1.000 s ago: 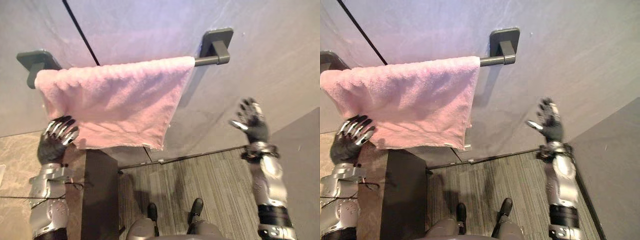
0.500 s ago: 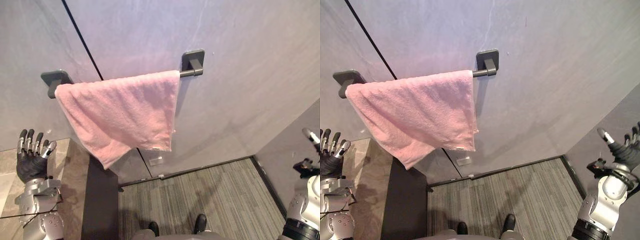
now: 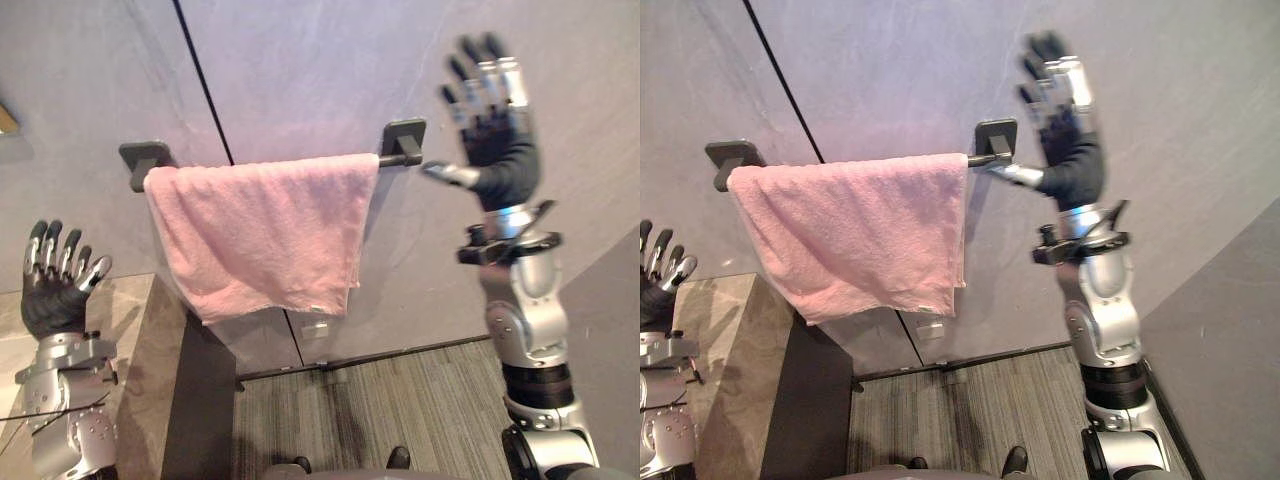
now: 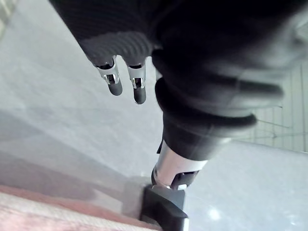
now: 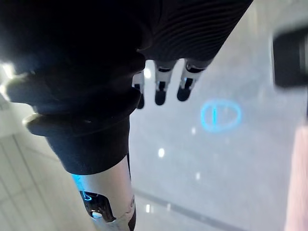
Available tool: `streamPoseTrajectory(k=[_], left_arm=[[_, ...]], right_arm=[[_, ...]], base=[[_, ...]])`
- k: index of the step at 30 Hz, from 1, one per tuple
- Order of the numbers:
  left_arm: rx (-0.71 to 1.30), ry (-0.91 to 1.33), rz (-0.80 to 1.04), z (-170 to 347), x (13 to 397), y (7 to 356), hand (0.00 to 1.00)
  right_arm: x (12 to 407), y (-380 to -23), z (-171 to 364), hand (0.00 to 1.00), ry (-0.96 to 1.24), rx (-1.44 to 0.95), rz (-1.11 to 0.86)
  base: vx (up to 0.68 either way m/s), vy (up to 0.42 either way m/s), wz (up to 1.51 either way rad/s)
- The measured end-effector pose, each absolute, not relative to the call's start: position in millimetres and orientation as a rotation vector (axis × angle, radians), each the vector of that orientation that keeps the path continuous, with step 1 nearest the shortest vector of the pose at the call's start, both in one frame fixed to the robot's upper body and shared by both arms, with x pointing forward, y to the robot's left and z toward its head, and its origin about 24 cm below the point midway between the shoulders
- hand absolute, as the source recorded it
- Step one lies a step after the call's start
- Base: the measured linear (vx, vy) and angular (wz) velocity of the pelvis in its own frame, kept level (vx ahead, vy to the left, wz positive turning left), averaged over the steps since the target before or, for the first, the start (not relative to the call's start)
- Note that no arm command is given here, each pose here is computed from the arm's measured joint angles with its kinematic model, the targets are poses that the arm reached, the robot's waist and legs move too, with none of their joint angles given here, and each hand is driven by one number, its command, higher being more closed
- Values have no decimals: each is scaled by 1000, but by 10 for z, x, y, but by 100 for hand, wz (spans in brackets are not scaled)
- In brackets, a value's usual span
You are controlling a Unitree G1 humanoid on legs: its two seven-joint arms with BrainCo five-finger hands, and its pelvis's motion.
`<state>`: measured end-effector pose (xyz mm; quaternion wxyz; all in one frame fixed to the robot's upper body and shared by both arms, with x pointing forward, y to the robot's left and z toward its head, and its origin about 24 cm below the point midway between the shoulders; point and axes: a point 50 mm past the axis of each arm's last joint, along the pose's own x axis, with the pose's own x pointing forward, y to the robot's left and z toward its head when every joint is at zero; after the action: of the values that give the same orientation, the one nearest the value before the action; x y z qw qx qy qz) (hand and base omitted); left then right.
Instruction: Organize washtable
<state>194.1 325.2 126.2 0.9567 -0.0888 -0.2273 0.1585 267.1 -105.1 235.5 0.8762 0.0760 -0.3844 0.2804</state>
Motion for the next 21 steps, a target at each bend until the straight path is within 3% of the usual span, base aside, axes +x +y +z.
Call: streamPoseTrajectory(k=[2,7,21], left_arm=[[-173,-503,275,1366,1985,3148,0],[-167,-598,196,1547,2017,2948,0],[-211,-773,7,1848,1960,2461,0]], right_arm=[[2674,-742,2260,0,-741,193,747],[2662,-387,1989,0,-589,219,932],[2520,-7,1929,0,-544,252,1103]], base=[[-4,8,5],[-7,5,9],[-1,0,0]])
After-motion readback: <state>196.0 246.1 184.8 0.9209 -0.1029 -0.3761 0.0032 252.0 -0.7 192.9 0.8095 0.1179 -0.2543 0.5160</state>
